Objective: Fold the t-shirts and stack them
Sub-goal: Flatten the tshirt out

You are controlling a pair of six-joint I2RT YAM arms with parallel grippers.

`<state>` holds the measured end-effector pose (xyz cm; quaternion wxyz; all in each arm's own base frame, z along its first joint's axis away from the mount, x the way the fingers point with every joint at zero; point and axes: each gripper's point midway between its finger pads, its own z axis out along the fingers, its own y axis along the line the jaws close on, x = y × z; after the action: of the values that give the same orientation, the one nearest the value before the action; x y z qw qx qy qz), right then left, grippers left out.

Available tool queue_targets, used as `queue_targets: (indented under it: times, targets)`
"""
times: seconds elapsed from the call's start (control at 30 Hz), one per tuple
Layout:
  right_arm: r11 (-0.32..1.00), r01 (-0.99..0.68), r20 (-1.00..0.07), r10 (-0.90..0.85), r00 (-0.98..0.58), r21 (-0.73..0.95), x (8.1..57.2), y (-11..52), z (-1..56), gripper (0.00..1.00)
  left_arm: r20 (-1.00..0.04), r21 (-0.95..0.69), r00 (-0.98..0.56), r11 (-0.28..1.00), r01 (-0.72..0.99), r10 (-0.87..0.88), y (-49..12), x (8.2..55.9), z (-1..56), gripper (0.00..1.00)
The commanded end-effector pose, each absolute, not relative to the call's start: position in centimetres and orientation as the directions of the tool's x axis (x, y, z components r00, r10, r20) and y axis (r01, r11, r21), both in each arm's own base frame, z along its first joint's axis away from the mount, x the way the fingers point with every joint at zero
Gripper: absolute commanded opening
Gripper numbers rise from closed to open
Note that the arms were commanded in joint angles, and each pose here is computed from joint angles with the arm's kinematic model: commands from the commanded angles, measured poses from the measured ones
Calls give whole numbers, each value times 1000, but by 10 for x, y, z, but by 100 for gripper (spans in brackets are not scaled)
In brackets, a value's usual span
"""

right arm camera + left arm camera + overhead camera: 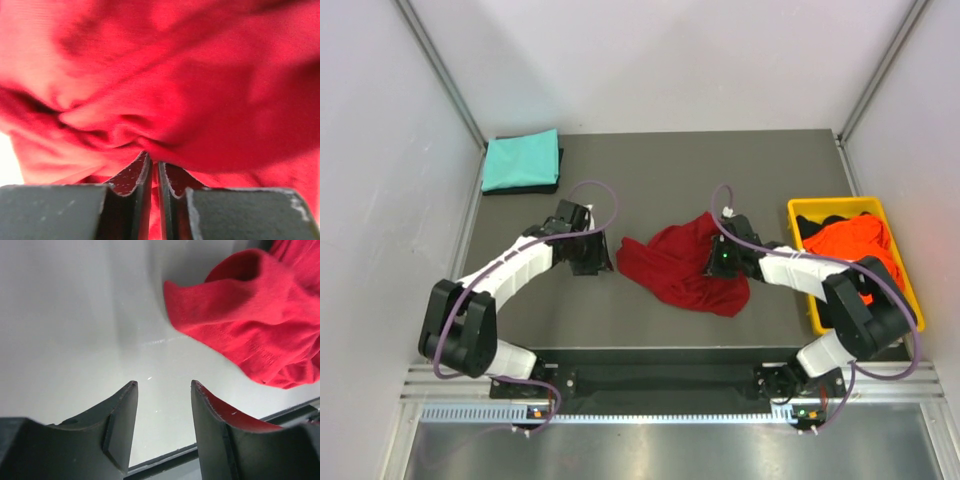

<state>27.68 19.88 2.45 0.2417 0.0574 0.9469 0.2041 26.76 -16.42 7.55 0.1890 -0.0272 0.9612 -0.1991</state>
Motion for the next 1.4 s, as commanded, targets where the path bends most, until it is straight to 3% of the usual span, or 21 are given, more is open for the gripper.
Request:
queue_targets:
  times: [0.0,0.23,0.5,0.7,0.97,1.2,1.37]
  targets:
    - [968,98,-490,203,-848,231,277,144,17,8,-397,-471,-907,879,69,-142,-180,277,85,53]
    - [960,173,-463,258,-848,218,274,106,11,8,-403,-640,-881,764,79,-247,-199,290,83,55]
    - [957,133,-513,252,-821,257,283,104,31,9,-465,-632,-851,765,126,-244,-200,303,66,54]
    - [910,-14,-569,247,-785,415,286,147,97,16,-497,-631,-830,762,146,-252,-201,309,81,49]
    - [735,-237,-538,202,-818,636,275,265,139,19,-486,-666,-857,707,239,-168,-218,304,80,53]
    - [787,-163,-458,165,-873,594,293,271,77,19,-533,-687,-834,647,330,-141,-227,301,79,58]
    - [820,-98,-414,178,-893,565,309,245,43,18,-553,-661,-822,673,331,-138,-221,299,68,61]
